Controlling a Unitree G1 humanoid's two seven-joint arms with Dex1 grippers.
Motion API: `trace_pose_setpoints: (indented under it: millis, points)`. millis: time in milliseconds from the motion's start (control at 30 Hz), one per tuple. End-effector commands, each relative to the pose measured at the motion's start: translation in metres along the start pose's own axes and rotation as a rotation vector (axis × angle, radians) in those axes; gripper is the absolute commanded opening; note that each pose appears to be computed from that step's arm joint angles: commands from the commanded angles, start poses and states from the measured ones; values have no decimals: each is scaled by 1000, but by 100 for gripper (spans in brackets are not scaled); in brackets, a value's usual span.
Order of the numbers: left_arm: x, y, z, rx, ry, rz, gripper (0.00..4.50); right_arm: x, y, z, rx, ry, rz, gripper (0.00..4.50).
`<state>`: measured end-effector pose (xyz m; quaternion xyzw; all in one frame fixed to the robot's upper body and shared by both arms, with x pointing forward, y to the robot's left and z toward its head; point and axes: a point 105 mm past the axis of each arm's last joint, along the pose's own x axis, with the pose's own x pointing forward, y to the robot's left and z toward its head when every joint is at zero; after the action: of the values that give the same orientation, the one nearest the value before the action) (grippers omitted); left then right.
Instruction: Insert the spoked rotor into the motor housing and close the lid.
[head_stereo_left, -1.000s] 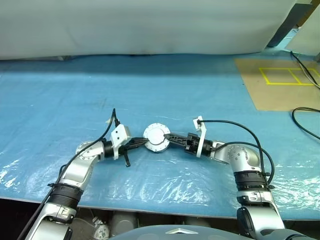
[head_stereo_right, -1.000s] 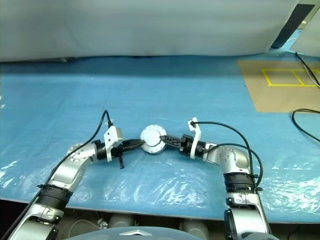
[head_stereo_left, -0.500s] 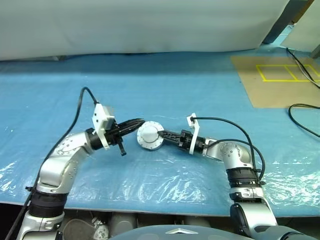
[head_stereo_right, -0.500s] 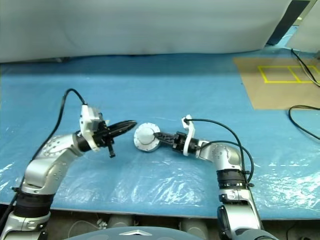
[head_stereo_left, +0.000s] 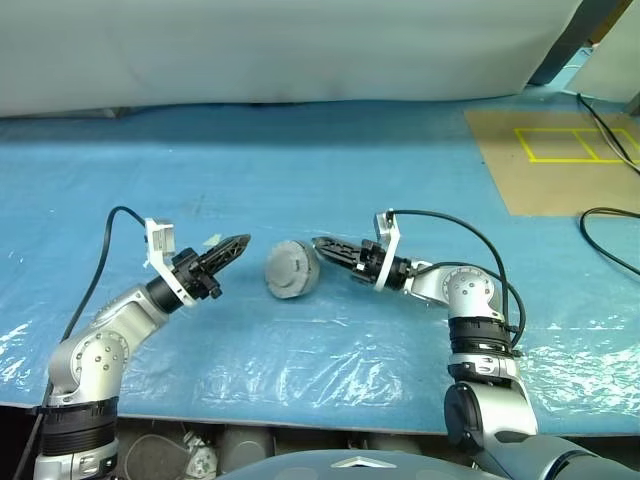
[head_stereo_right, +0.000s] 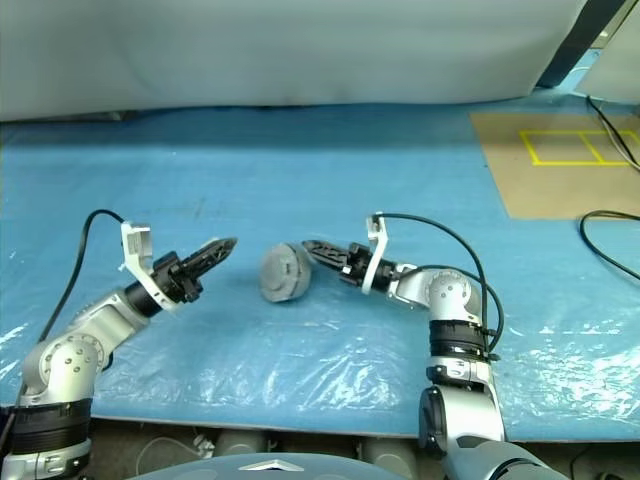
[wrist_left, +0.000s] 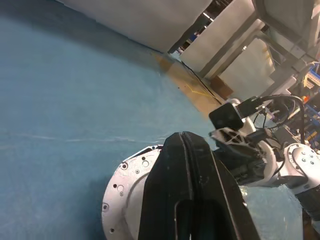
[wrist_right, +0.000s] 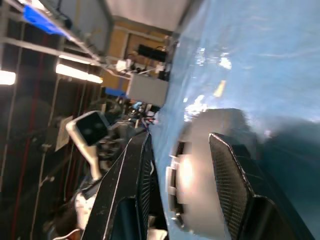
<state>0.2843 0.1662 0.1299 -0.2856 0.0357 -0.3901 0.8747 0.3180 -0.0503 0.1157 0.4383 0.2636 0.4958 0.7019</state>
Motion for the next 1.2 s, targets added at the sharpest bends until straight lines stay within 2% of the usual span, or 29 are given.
trace_pose_setpoints:
  millis: [33,333,367,400,467,567,733,767,833,900,1000,1067,1100,1133,1200]
  points:
    - [-7,7,10,32,-46,38,92,1,11,5,-22,-12,27,185]
    - [0,5,11,79,-35,11,399,-10,-19,-2,-35,10,-108,185]
    - [4,2,6,99,-1,-13,434,-11,-18,-2,-41,7,-107,185]
    - [6,-2,-1,126,44,-41,448,-12,-18,-1,-46,5,-106,185]
    - [12,-9,-11,179,104,-101,448,-13,-16,-2,-86,11,-107,185]
    - [23,-9,-4,193,77,-111,448,-11,-6,3,-188,-10,-87,185]
    - [33,5,3,263,53,-59,448,1,27,21,-422,-70,-23,185]
    - [33,6,3,271,51,-55,448,5,34,19,-512,-31,-22,185]
    - [31,7,6,264,36,-48,450,12,41,16,-594,13,-15,149]
    - [29,8,7,289,43,-44,450,15,41,14,-657,56,-23,94]
    - [19,7,0,370,100,-64,450,19,9,-4,-913,261,-151,2]
    - [14,6,-3,392,111,-71,450,21,2,-4,-994,297,-163,2]
    - [11,4,-3,397,112,-76,450,22,4,-5,-1024,312,-137,46]
    - [9,4,-3,399,113,-78,450,23,6,-6,-1051,325,-111,64]
    - [6,4,-2,408,109,-71,450,28,9,-3,-1061,308,-86,132]
